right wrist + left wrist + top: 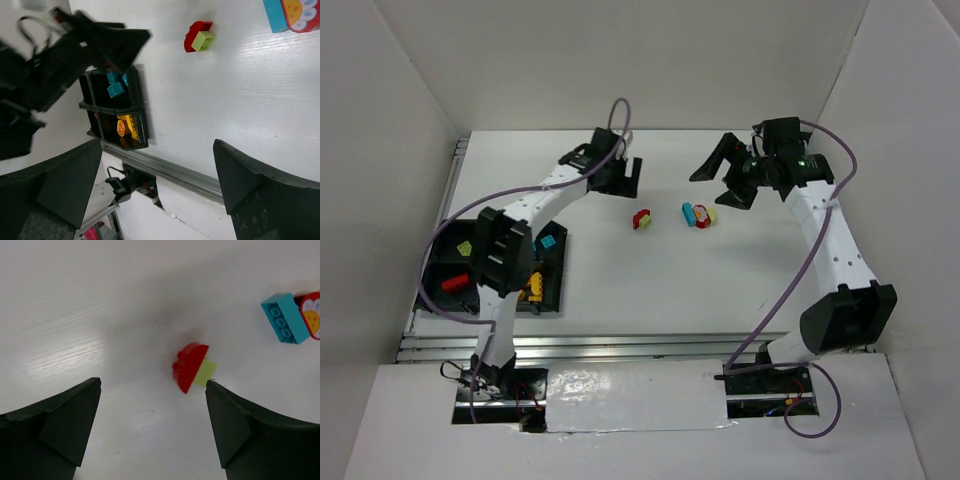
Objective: Sort the legos into containers by color
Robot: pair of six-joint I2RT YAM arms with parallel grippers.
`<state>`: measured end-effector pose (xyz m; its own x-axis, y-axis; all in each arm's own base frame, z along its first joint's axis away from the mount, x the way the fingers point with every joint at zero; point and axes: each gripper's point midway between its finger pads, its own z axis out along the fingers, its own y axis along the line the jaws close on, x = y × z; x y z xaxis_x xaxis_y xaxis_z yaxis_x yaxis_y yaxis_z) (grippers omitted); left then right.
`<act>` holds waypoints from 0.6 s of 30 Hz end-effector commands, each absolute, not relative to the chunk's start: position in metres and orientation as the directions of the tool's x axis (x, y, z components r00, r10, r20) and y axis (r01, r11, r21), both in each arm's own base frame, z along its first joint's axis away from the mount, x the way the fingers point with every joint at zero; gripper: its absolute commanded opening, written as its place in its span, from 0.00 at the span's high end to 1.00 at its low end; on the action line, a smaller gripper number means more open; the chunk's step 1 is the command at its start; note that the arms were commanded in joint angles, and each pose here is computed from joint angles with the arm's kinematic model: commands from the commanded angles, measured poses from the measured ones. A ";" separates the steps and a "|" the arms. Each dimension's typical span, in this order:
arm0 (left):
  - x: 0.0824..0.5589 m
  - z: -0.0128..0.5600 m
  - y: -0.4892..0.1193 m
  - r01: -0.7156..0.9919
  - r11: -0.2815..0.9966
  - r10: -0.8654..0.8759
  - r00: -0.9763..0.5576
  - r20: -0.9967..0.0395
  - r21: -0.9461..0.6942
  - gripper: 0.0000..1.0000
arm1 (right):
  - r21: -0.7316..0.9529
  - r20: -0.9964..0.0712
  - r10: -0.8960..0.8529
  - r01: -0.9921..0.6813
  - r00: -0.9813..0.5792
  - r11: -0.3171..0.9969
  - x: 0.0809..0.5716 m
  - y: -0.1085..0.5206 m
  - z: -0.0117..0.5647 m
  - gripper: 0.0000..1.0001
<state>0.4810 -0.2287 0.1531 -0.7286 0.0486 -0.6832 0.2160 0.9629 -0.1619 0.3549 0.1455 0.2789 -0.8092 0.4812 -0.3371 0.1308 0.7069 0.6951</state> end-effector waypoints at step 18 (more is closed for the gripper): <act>0.464 0.056 -0.319 0.447 0.890 0.311 -0.737 -0.600 -0.088 0.21 | 0.720 -0.377 0.464 0.061 -0.801 0.691 0.314 0.143 0.286 0.00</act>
<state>0.4600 -0.3258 0.0733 -0.7372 0.2959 -0.6075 0.4706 0.8699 -0.1475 0.3156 0.1426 0.2717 -0.8166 0.4760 -0.3265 0.1230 0.6962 0.7073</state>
